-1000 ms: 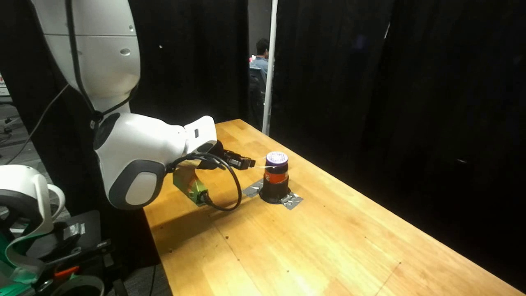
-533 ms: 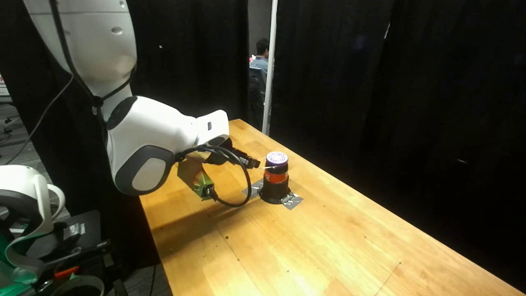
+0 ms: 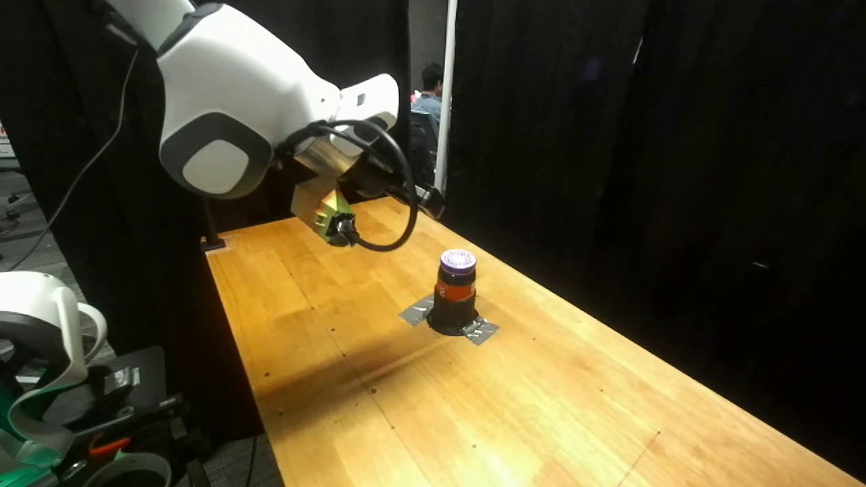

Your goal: Put the rubber band around the base of the cup

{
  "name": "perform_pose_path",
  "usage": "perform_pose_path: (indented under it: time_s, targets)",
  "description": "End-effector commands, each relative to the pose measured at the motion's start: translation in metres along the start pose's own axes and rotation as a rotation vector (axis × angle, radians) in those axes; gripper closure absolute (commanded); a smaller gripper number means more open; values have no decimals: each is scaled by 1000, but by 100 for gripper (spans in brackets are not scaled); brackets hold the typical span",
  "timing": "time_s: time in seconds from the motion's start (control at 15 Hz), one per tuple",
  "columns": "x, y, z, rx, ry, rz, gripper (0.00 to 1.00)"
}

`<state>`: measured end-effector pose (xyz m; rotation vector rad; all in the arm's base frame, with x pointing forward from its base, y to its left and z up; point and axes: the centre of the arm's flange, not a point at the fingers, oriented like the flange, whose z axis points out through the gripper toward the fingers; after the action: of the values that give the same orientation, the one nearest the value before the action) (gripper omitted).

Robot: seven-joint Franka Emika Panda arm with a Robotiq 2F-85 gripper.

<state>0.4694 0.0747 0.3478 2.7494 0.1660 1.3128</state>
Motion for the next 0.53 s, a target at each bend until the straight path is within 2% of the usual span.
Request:
perform_pose_path:
  time_s: [0.0, 0.2, 0.4, 0.47]
  targets:
    - [57, 3, -58, 3, -117, 22, 83]
    - [46, 18, -53, 33, -281, 26, 83]
    - [5, 34, -35, 25, -397, -5, 82]
    - [-10, 39, -27, 20, -434, -8, 57]
